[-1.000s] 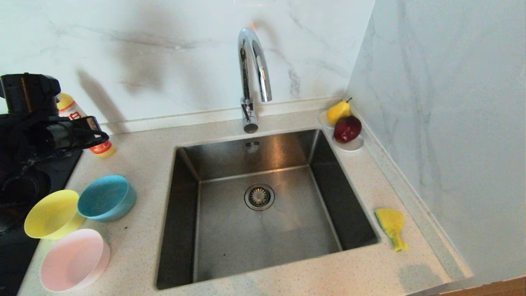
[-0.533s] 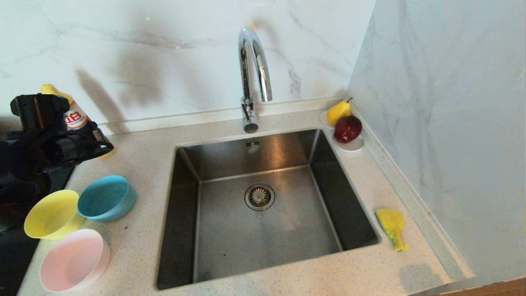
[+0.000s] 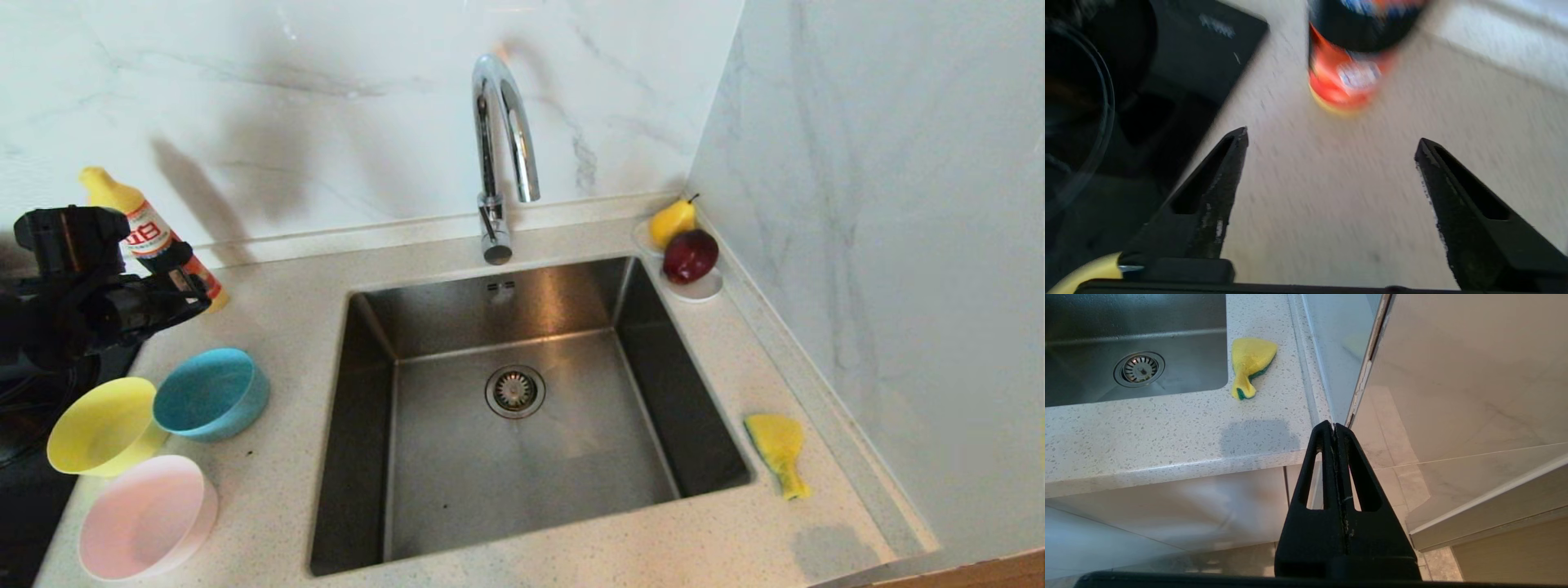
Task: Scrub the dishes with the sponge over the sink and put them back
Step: Grab the dish soap
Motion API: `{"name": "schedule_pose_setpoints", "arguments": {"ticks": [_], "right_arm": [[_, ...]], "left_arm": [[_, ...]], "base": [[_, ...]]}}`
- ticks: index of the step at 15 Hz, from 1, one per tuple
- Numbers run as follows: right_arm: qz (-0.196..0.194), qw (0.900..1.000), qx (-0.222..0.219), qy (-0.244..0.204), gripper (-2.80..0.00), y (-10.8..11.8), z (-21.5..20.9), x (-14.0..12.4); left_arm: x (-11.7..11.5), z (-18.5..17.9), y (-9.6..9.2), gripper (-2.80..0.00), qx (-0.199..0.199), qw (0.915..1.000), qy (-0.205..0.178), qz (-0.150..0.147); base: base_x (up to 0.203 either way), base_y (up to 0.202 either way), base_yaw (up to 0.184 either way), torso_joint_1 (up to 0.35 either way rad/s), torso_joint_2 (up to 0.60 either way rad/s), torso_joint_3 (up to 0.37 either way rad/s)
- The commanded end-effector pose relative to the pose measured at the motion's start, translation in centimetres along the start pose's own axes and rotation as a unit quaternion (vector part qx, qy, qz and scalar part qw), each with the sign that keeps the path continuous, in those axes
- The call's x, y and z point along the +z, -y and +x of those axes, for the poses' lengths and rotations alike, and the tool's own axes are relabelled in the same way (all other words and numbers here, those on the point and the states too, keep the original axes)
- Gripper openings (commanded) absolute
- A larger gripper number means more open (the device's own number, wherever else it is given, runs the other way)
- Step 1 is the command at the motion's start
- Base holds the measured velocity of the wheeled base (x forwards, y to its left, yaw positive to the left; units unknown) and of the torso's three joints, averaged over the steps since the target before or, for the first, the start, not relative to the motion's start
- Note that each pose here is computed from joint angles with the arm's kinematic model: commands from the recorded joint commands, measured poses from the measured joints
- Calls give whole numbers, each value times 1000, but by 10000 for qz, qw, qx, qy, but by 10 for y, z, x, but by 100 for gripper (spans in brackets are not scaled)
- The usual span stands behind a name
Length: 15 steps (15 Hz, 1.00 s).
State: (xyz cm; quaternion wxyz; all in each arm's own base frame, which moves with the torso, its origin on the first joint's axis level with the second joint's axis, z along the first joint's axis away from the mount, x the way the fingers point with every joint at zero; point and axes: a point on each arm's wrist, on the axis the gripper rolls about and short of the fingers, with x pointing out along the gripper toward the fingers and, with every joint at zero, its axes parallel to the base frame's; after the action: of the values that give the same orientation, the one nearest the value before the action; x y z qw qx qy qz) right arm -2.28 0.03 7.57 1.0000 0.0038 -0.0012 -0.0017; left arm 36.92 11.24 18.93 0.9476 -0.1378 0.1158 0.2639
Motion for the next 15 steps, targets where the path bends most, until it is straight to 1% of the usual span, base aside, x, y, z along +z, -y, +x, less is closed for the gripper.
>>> {"name": "schedule_pose_setpoints", "arguments": {"ticks": [1,4,5,7,8,11,15], "right_arm": [[0,10000,2,-4,-280,0,0,0],[0,10000,9,-4,-280,0,0,0],[0,10000,2,-4,-280,0,0,0],[0,10000,2,-4,-280,0,0,0],[0,10000,2,-4,-280,0,0,0],[0,10000,2,-4,-280,0,0,0],[0,10000,2,-4,-280,0,0,0]], "left_arm": [[-3,15,-5,0,75,9999,69,-34],[-2,32,-5,0,91,9998,136,-72],[-2,37,-3,0,48,9998,147,-78],[1,40,-1,0,-194,9997,164,-72],[2,46,1,0,-225,9995,210,-81],[2,64,4,0,-260,9991,311,-88],[0,79,7,0,-276,9988,375,-127]], "base": [[0,0,0,0,0,0],[0,0,0,0,0,0],[0,0,0,0,0,0],[0,0,0,0,0,0],[0,0,0,0,0,0],[0,0,0,0,0,0],[0,0,0,0,0,0]]}}
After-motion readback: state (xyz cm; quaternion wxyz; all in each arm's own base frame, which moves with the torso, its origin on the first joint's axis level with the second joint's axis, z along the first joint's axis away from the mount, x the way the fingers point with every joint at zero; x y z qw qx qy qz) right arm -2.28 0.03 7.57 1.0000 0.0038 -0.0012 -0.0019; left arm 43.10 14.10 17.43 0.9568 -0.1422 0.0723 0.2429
